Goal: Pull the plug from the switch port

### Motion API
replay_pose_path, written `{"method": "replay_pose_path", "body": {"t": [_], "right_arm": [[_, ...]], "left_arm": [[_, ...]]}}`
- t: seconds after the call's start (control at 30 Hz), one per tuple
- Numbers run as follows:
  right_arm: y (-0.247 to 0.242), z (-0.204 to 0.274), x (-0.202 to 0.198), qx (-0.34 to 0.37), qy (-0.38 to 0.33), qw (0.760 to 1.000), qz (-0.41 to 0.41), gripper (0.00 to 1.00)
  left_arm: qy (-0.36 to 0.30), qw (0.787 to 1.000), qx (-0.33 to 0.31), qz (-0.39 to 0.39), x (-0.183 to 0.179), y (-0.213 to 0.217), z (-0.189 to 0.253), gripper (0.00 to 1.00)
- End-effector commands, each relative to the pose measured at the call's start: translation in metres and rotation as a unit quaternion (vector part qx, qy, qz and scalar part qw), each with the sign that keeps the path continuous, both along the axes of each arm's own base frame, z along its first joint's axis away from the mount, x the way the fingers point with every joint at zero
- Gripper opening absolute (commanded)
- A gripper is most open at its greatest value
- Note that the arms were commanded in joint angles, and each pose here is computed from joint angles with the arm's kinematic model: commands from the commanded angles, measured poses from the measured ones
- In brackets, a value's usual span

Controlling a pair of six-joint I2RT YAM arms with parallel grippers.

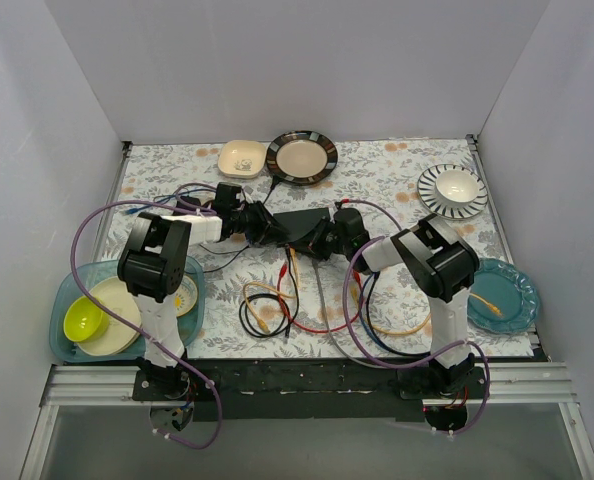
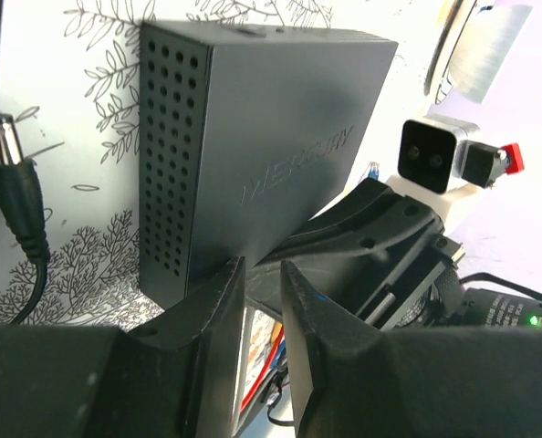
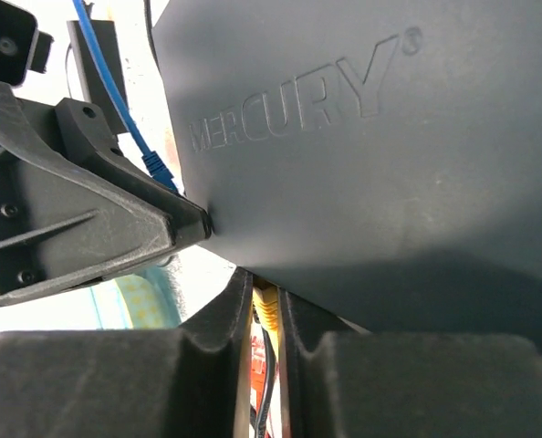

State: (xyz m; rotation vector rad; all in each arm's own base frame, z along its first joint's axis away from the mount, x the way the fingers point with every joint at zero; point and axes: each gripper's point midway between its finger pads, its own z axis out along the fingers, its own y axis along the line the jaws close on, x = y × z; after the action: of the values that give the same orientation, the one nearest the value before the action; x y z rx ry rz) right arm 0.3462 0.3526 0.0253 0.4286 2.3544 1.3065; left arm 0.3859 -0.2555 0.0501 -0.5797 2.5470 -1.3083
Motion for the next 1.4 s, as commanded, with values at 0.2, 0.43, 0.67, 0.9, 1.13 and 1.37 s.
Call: {"method": "replay_pose_path", "body": {"t": [0.2,0.43,0.67,0.9,1.13,1.37], "right_arm": [[-0.02,-0.052,-0.016,-0.049,0.045,0.998,-0.013,0.01],[-0.025,-0.056,-0.025,-0.091,0.037,0.995,0.026,0.01],[-0.032,-0.057,-0.042,-0.119,0.045,0.99,0.052,0.01],[-0.038,-0.054,-0.062,-0.143,0.046,0.985,0.083,0.01],[-0.09,-0.04,-0.077,-0.208,0.035,0.976,0.051,0.01],[-0.156,-0.041,-0.096,-0.304,0.038,0.951,0.031,0.01]], "left_arm": [[0.029,0.999,0.042,0.006,-0.026,0.015,-0.021,0.24],[0.008,1.0,-0.017,-0.009,-0.036,0.004,0.005,0.24],[0.047,0.999,-0.003,-0.009,-0.047,0.001,-0.023,0.24],[0.061,0.998,0.022,0.009,-0.034,0.003,-0.036,0.24],[0.036,0.999,0.036,0.009,-0.034,0.009,-0.017,0.24],[0.017,0.999,0.045,0.006,-0.042,0.016,-0.005,0.24]]}}
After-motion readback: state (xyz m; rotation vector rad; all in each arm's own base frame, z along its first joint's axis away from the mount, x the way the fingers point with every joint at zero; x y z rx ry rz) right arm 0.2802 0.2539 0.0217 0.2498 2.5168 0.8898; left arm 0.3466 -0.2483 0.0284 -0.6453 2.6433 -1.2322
